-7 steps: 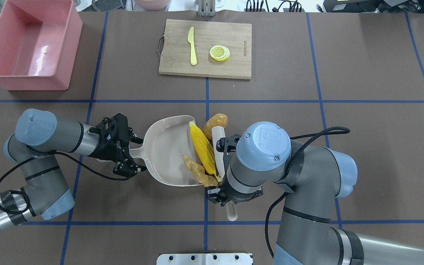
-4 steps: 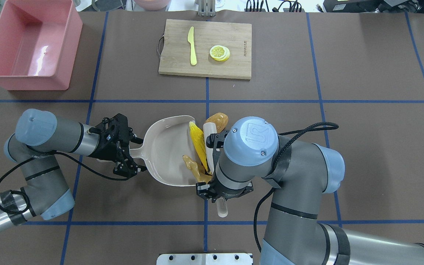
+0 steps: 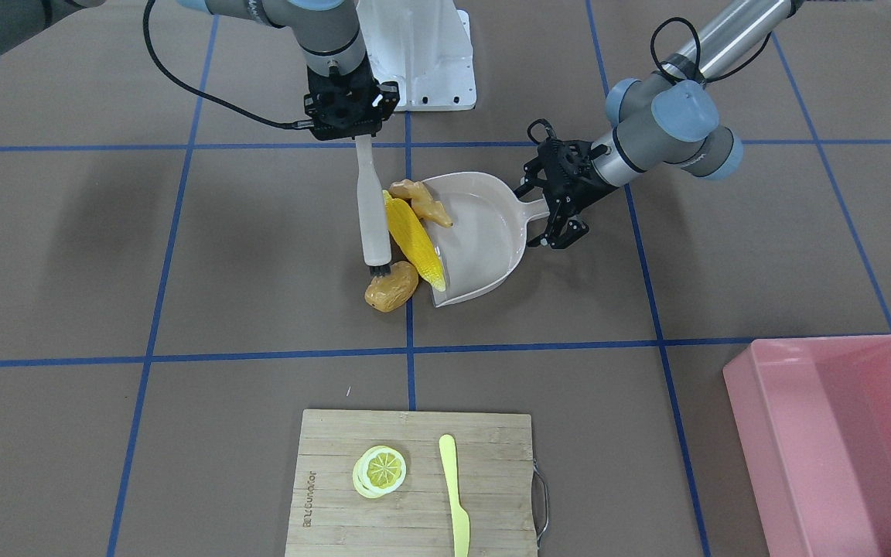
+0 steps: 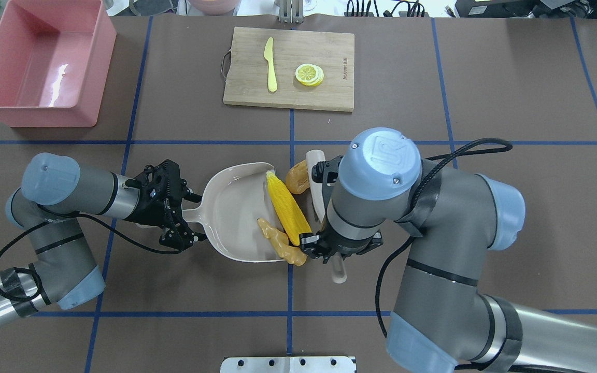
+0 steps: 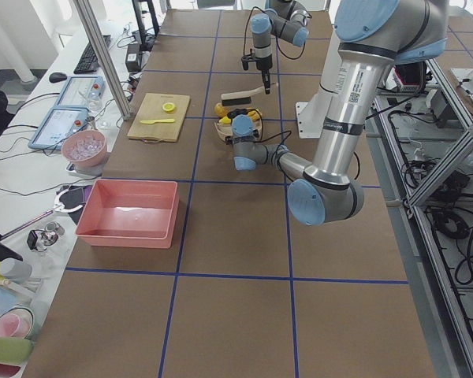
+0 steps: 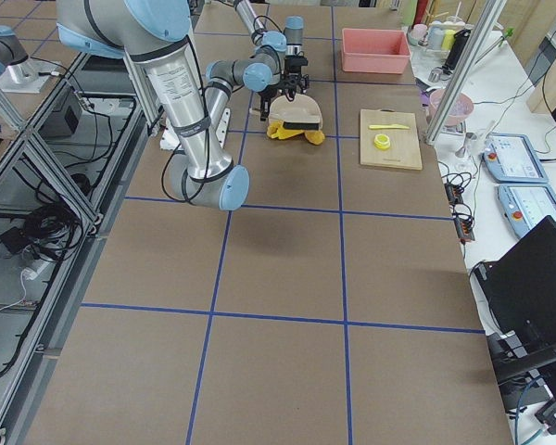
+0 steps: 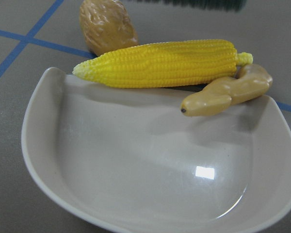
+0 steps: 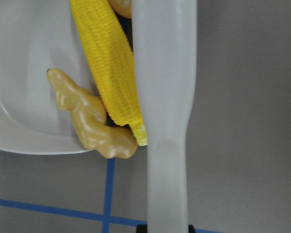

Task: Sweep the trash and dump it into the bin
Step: 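Sweep the potato and corn into the dustpan with the brush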

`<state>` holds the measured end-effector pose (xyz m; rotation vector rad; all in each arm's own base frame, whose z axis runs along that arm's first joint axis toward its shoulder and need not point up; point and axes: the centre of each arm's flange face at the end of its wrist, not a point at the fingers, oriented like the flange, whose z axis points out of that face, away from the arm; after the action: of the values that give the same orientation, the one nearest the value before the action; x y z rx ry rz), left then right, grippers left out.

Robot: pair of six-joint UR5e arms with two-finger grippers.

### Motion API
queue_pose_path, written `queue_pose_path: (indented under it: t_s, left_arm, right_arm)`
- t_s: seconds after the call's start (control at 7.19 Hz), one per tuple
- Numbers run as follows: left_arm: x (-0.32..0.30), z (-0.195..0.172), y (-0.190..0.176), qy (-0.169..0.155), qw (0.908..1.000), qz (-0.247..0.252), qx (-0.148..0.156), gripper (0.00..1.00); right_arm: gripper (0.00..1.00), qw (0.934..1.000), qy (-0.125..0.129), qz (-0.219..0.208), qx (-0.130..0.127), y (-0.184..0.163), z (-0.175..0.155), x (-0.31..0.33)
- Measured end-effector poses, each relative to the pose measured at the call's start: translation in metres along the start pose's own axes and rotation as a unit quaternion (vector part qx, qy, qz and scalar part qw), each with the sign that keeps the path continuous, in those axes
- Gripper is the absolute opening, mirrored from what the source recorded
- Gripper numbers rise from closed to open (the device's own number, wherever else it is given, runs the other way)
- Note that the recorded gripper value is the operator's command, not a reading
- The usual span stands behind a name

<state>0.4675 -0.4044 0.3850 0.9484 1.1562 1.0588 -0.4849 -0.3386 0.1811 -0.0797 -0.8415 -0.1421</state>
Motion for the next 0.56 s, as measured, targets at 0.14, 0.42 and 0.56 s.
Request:
queue_pose_path:
  t_s: [0.14, 0.42, 0.56]
  left_arm:
    - [0.0, 0.0, 0.0, 0.0, 1.0, 0.0, 0.0, 0.97]
    - [0.0, 0.0, 0.0, 0.0, 1.0, 0.001, 0.0, 0.93]
    - [0.0, 0.0, 0.0, 0.0, 1.0, 0.001, 0.0, 0.93]
  right_arm:
    - [0.0, 0.9996, 0.022, -0.015, 0.011, -0.021, 0.001, 0.024]
    - [0.0, 0.9955, 0.054, -0.074, 0.022, -0.067, 0.017, 0.053]
    - [0.0, 0.9937, 0.049, -0.098, 0.026, -0.074, 0.03, 0.049]
